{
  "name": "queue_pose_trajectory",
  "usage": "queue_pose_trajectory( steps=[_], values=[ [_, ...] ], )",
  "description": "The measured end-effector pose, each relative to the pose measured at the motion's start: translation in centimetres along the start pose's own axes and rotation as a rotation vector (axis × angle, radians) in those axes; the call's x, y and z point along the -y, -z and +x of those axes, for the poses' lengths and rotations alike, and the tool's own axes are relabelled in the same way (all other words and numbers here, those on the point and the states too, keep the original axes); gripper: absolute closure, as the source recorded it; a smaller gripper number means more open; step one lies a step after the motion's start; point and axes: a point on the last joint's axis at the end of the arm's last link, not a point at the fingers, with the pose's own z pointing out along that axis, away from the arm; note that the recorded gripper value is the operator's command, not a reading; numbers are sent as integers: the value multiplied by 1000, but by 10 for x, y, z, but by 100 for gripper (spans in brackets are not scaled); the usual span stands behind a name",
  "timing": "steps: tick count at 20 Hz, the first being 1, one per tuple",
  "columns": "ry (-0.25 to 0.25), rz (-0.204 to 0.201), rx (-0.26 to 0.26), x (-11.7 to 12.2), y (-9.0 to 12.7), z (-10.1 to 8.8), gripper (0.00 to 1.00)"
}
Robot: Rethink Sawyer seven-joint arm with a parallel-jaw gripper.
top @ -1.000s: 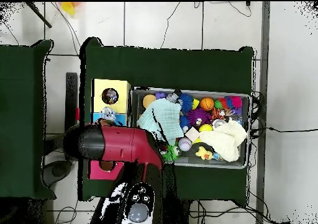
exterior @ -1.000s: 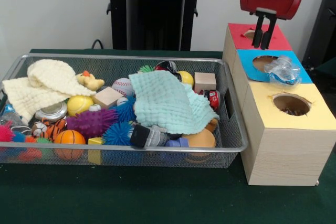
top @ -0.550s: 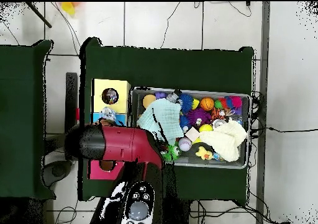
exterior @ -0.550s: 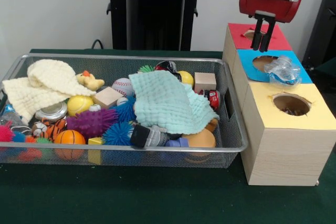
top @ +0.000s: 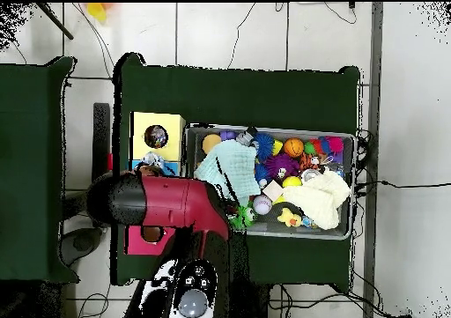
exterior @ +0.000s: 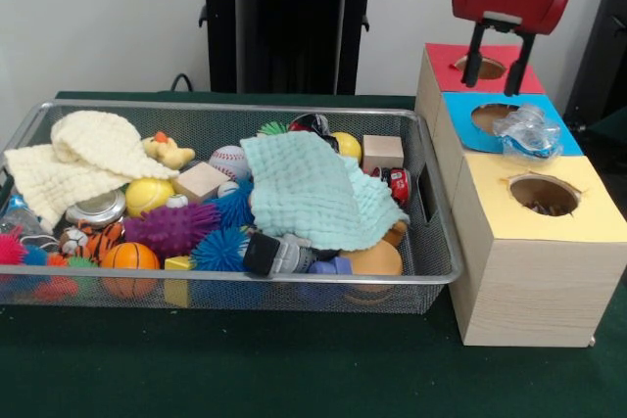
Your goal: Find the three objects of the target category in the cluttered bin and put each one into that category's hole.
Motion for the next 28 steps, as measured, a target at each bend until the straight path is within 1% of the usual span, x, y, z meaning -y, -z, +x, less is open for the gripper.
queue_pose_trajectory(
  steps=[16,18,23,26,28],
  values=[
    [6,-27,59,-14,15,-27,0],
    [9,-32,72,-18,16,-34,0],
    [14,-38,89,-26,13,-46,0],
    [19,-38,96,-31,7,-53,0],
    [21,-37,95,-32,4,-54,0]
  ],
)
